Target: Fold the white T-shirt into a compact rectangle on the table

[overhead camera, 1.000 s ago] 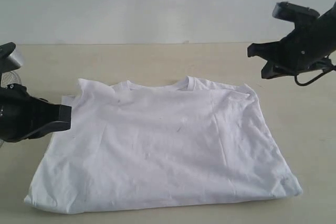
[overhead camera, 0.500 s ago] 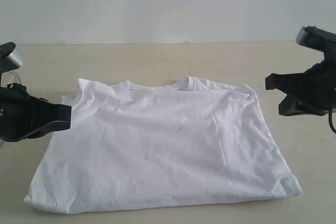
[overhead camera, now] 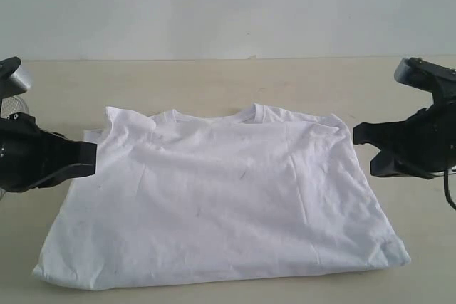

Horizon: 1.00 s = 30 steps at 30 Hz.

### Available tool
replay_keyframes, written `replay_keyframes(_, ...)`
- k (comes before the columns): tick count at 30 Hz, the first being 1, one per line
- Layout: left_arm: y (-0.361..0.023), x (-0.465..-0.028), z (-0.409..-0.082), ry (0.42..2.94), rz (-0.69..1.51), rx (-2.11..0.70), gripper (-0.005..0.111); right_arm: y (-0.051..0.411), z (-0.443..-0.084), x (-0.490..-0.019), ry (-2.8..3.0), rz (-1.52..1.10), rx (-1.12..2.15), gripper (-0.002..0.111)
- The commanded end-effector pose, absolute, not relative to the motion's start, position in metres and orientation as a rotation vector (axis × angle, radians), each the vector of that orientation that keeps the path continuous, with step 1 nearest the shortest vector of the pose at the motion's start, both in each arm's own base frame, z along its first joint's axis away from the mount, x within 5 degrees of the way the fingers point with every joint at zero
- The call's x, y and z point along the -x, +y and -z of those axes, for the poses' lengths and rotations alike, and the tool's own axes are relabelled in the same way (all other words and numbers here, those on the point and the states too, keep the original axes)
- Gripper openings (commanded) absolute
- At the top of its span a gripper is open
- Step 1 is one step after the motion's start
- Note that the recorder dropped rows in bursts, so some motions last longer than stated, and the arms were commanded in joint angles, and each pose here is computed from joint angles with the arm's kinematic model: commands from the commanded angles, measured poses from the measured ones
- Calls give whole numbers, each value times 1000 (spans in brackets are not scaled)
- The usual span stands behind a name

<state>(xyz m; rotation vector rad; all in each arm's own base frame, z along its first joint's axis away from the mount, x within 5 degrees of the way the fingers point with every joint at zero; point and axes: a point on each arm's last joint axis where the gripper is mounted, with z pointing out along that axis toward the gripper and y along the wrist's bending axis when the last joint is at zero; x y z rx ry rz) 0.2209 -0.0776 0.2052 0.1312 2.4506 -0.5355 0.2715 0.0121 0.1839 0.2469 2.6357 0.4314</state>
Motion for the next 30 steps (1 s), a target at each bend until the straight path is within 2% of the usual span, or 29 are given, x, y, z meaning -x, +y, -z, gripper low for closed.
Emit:
replay_keyframes(1,-79,-219,-205,2447,543,-124,5,14,-186,-270,2636,-437,-221,0)
replay_keyframes(10,-79,-219,-205,2447,543,-124,5,12,-186,-270,2633,-424,-221,0)
replay_keyframes(12,-79,-219,-205,2447,543,-124,5,13,-185,-269,2648,-437,-215,4)
replay_keyframes(15,-79,-219,-205,2447,543,-124,5,14,-184,-267,2675,-438,-185,19)
replay_keyframes(18,-79,-219,-205,2447,543,-124,5,12,-183,-265,2691,-403,-133,46)
replay_keyframes(20,-79,-219,-205,2447,543,-124,5,11,-182,-265,2704,-378,-118,60)
replay_keyframes(21,-79,-219,-205,2447,543,-124,5,11,-180,-264,2720,-384,-138,61)
replay_keyframes(24,-79,-219,-205,2447,543,-124,5,14,-167,-266,2829,-445,-140,54)
replay_keyframes(26,-79,-219,-205,2447,543,-124,5,16,-159,-269,2895,-482,-128,54)
replay_keyframes(30,-79,-220,-205,2444,539,-122,5,12,-168,-274,2943,-536,-141,54)
